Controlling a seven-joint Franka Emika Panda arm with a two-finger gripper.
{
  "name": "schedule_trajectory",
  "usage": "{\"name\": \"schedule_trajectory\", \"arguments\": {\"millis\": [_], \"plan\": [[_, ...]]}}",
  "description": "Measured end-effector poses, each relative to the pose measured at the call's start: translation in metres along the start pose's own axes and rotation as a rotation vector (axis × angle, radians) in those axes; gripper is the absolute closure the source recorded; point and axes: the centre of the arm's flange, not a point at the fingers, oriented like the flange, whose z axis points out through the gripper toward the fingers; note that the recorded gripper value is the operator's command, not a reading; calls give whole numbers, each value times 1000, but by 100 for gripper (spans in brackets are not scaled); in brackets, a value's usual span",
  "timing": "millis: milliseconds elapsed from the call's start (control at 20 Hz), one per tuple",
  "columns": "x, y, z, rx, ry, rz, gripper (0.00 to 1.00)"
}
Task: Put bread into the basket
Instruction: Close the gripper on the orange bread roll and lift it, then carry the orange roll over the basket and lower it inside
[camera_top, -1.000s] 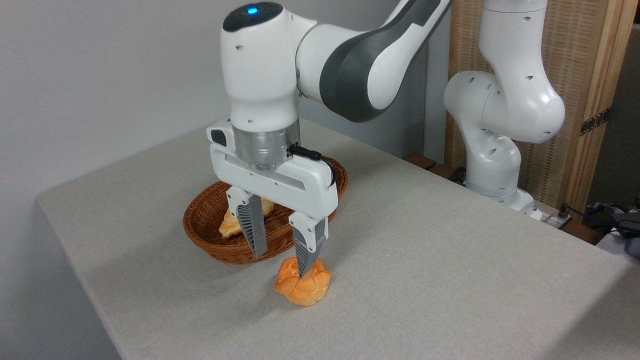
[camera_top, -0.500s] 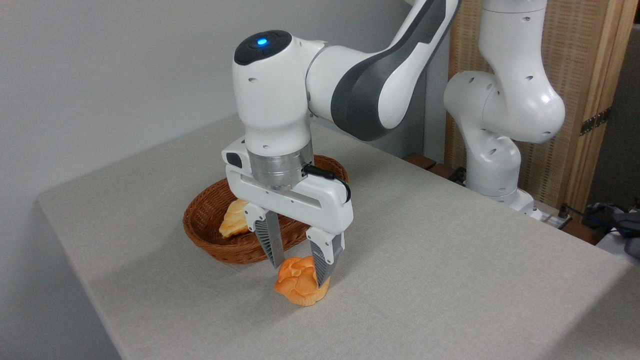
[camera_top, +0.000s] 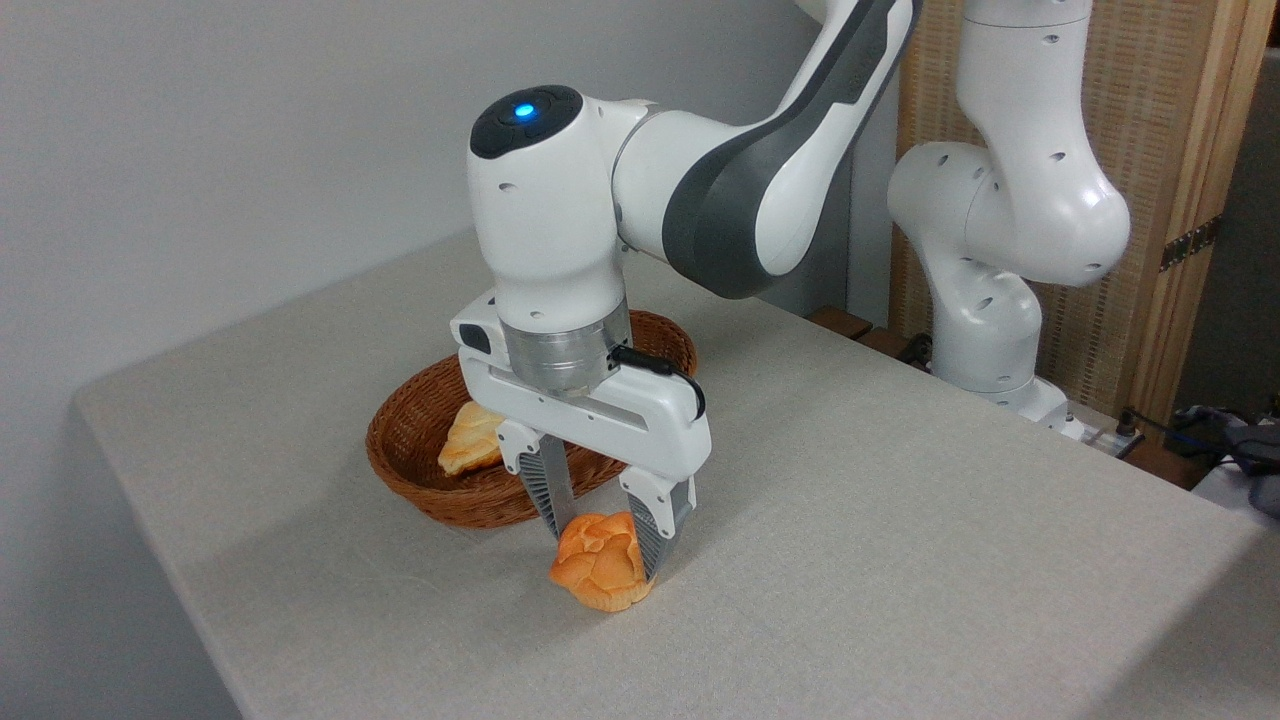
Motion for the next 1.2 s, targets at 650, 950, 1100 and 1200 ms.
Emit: {"name": "schedule_trajectory", "arguments": {"millis": [650,950,1100,1200], "plan": [[0,0,0,0,0,0,55],[0,0,0,0,0,0,55],[0,0,0,0,0,0,55],[0,0,0,0,0,0,55]]}}
